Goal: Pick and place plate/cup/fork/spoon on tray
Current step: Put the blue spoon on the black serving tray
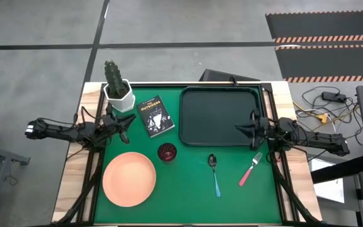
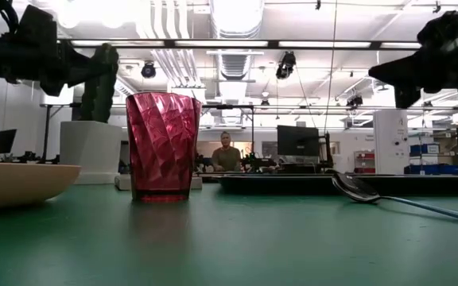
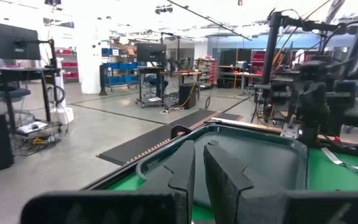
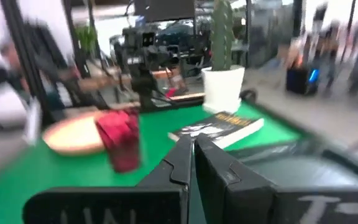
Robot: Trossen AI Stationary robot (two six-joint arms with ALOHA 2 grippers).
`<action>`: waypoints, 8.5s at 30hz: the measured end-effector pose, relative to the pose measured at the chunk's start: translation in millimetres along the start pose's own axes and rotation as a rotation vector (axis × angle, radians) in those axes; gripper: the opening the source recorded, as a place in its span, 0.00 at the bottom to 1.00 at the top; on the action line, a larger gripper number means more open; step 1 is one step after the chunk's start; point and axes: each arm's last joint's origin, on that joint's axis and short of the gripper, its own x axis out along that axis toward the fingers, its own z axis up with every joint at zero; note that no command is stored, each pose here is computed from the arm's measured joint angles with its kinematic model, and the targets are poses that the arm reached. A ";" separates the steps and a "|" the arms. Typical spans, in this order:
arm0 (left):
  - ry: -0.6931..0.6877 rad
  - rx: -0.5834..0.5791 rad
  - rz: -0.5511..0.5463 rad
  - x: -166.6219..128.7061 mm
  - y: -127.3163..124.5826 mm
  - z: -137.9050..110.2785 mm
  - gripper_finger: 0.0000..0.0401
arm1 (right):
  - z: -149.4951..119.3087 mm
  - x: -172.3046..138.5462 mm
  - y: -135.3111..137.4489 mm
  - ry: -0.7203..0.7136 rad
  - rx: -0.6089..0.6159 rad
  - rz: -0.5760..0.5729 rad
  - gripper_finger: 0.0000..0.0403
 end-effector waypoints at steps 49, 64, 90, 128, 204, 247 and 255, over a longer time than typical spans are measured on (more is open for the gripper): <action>-0.192 0.076 -0.141 30.2 -26.7 56.4 0.04 | 18.9 41.7 -6.3 -0.291 0.222 -0.198 0.02; -0.292 0.027 -0.128 26.9 -23.3 72.6 0.04 | 48.3 105.9 5.0 -0.186 0.090 -0.118 0.02; -0.280 0.038 -0.142 25.8 -23.4 67.2 0.04 | 88.1 200.4 49.9 0.547 0.461 -0.095 0.02; -0.240 0.155 -0.139 31.2 -28.1 59.6 0.04 | 5.0 210.7 166.1 1.359 0.876 -0.894 0.27; -0.240 0.154 -0.138 31.1 -28.0 59.4 0.04 | 101.0 189.4 -82.3 1.198 0.844 -0.869 0.03; -0.238 0.155 -0.139 31.2 -28.1 59.1 0.04 | 11.4 87.9 -166.8 1.322 0.951 -1.174 0.03; -0.238 0.155 -0.139 31.3 -28.1 59.0 0.04 | 11.1 88.2 -168.0 1.316 0.918 -1.185 0.04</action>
